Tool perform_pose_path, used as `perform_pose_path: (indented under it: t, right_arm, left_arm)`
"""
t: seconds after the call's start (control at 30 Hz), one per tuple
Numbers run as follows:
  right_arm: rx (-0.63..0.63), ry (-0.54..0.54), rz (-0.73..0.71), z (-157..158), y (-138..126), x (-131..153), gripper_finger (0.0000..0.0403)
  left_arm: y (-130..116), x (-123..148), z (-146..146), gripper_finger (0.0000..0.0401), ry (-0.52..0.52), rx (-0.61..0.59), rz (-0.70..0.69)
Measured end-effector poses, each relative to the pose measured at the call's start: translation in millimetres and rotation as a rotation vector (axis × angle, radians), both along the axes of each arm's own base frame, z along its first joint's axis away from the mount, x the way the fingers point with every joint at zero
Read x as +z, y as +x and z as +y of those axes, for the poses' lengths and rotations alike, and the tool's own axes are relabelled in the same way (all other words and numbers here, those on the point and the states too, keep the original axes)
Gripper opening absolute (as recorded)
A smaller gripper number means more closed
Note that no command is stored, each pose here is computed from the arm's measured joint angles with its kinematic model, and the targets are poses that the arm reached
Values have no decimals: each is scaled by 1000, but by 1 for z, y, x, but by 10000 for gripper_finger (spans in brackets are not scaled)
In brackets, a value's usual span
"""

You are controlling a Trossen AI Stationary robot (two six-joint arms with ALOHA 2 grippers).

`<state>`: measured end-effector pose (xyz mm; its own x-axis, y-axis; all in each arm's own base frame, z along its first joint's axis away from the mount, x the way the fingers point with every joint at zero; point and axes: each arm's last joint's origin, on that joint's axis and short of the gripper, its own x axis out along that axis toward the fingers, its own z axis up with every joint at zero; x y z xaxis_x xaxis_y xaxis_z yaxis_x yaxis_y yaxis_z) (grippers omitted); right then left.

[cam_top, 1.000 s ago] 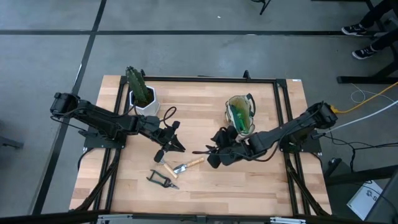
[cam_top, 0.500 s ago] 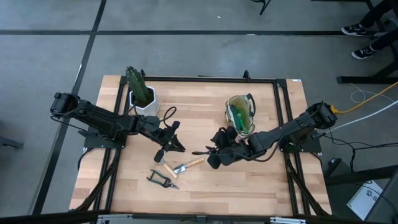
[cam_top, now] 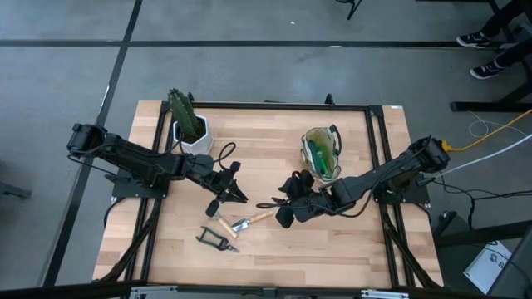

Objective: Pick & Place Garden tools in Gardening bag
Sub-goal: Put the trowel into the gardening bag

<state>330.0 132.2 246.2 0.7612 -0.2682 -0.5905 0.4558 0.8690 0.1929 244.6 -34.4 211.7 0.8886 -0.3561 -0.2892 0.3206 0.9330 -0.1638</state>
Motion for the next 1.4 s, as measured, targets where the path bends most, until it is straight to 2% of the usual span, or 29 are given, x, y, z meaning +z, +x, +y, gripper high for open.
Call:
perform_pose_path:
  t: [0.13,0.33,0.5,0.63,1.0,1.23,1.4]
  right_arm:
    - [71,-4,-75,7,13,-2,187]
    - [296,-21,-127,19,29,-11,187]
    - [520,-169,-94,30,33,-22,187]
    - [591,-249,-66,38,33,-31,187]
    - [624,-300,-33,43,43,-60,187]
    - [584,-284,20,33,52,-82,187]
    - [562,-288,56,22,55,-86,187]
  left_arm:
    - [0,0,0,31,0,0,0]
    - [0,0,0,31,0,0,0]
    - [0,0,0,31,0,0,0]
    - [0,0,0,31,0,0,0]
    - [0,0,0,31,0,0,0]
    - [0,0,0,31,0,0,0]
    - [0,0,0,31,0,0,0]
